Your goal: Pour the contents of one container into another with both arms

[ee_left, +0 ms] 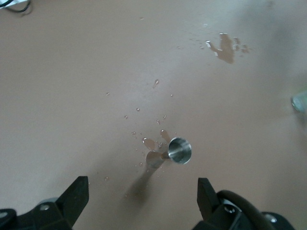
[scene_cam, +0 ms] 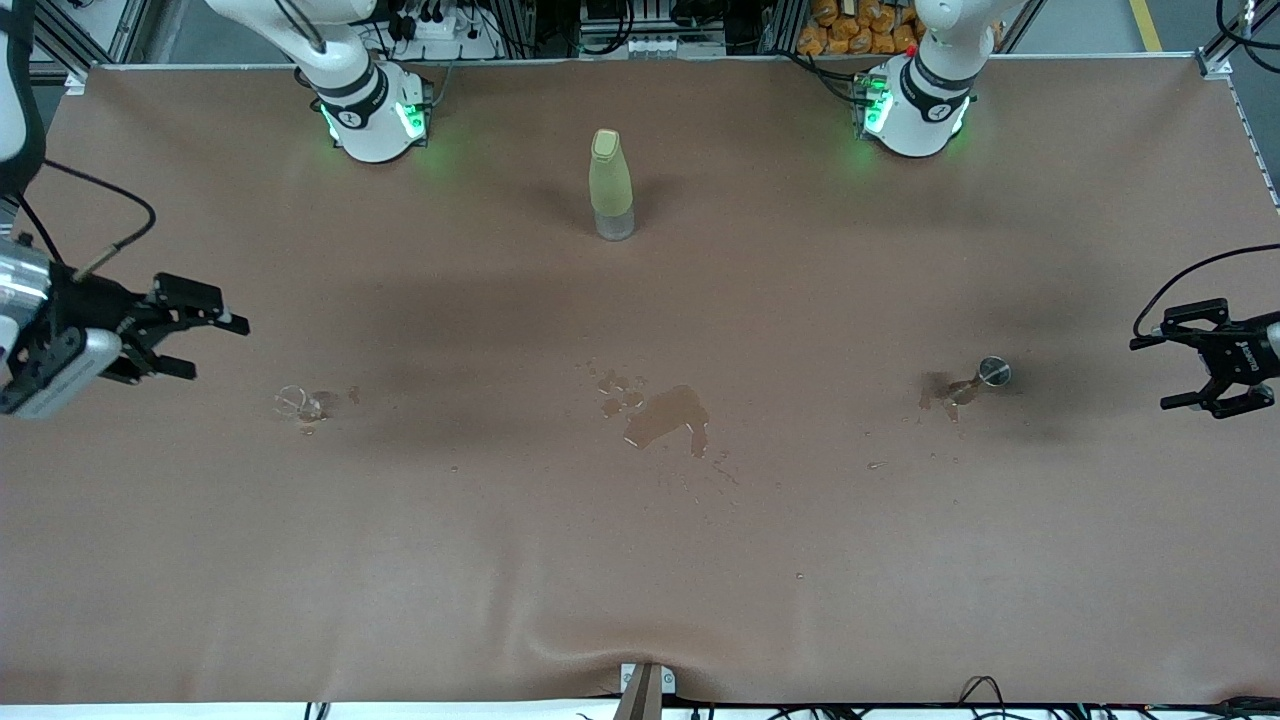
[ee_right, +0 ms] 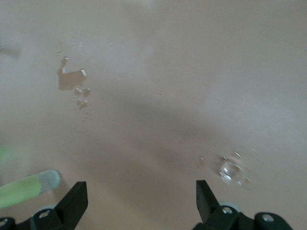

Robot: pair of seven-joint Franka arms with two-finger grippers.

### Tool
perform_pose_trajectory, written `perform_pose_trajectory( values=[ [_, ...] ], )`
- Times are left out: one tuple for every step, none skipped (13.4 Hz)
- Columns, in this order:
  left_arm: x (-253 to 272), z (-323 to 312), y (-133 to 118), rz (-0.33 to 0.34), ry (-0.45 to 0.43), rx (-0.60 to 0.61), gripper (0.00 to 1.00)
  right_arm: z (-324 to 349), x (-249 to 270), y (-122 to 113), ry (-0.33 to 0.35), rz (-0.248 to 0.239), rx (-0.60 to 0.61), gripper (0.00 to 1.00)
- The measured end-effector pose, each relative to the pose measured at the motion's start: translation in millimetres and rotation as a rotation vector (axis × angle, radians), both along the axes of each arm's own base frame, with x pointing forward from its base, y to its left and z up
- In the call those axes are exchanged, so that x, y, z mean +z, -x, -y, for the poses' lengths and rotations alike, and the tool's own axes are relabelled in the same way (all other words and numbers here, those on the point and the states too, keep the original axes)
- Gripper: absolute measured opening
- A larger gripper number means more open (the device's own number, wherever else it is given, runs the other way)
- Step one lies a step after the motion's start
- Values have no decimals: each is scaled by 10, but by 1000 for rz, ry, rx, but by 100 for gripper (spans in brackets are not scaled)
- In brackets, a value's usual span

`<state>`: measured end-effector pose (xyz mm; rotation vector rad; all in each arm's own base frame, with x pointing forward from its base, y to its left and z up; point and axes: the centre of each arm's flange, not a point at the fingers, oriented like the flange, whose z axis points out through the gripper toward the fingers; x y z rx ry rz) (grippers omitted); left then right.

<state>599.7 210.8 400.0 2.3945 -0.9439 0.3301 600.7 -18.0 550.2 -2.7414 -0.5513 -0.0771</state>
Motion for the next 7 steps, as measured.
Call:
perform_pose_trajectory(
  values=[
    [154,133,-28,-42,-39,58,100,63,128,77,65,-5,-39,100],
    [283,256,-52,-81,-79,120,100,111,246,175,126,-27,-86,100],
    [392,379,-75,-118,-122,179,100,111,359,293,175,-64,-147,100],
    [492,521,-103,-148,-165,228,100,80,473,399,222,-90,-209,100],
    [602,663,-145,-158,-207,256,100,71,569,466,258,-94,-260,100],
    [732,809,-202,-150,-254,261,100,128,626,506,280,-98,-324,100],
    [880,956,-271,-129,-305,252,100,268,635,527,293,-111,-392,100]
  ],
)
